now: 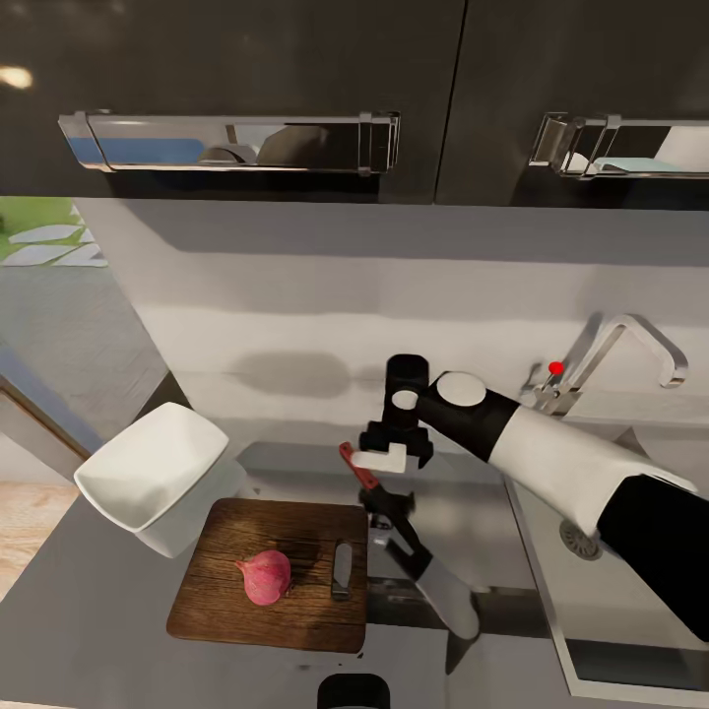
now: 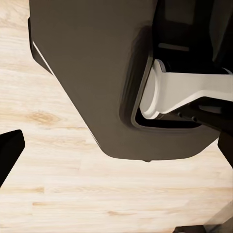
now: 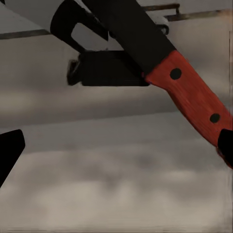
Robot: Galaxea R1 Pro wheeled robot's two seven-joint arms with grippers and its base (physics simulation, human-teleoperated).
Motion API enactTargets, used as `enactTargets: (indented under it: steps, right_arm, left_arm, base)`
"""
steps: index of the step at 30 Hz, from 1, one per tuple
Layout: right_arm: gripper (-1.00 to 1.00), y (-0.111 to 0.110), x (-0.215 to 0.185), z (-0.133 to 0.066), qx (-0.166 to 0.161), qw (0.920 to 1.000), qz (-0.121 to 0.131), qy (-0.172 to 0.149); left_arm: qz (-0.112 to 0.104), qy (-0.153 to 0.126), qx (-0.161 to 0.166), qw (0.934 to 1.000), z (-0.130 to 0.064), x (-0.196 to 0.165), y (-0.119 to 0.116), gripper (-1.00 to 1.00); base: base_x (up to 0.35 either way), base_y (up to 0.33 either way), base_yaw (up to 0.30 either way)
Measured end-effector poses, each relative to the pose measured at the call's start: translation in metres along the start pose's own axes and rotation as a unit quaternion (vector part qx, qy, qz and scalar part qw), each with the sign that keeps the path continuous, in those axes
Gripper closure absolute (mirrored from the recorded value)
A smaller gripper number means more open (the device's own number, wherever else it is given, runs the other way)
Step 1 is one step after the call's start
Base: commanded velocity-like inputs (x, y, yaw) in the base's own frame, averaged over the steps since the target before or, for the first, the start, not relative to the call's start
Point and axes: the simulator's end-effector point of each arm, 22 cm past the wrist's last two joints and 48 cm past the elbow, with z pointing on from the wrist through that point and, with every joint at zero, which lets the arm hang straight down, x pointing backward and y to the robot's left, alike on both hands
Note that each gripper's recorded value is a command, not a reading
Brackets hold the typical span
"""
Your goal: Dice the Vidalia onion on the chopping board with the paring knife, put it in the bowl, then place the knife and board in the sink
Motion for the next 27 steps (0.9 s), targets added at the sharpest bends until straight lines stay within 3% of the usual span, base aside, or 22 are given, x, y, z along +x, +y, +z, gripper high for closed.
enactTargets:
  steps: [4,7,8,27]
  right_arm:
    - [-1.00,-0.019,-0.002,-0.007,0.022,0.9998,-0.002,-0.002]
    - [-1.00,-0.045,0.003,-0.028,0.078,0.9965,0.021,-0.018]
    - [-1.00,-0.047,0.004,-0.030,0.083,0.9962,0.019,-0.019]
    - [-1.00,-0.050,0.011,-0.031,0.073,0.9972,0.017,-0.001]
  left_arm:
    - [0.000,0.000,0.000,1.0000,0.000,0.000,0.000,-1.00]
    - [0.000,0.000,0.000,1.0000,0.000,0.000,0.000,-1.00]
    - [0.000,0.000,0.000,1.0000,0.000,0.000,0.000,-1.00]
    - [0.000,0.000,-0.001,1.0000,0.000,0.000,0.001,-1.00]
  base:
    - [0.000,0.000,0.000]
    - [0.000,0.000,0.000]
    - [0.000,0.000,0.000]
    - [0.000,0.000,0.000]
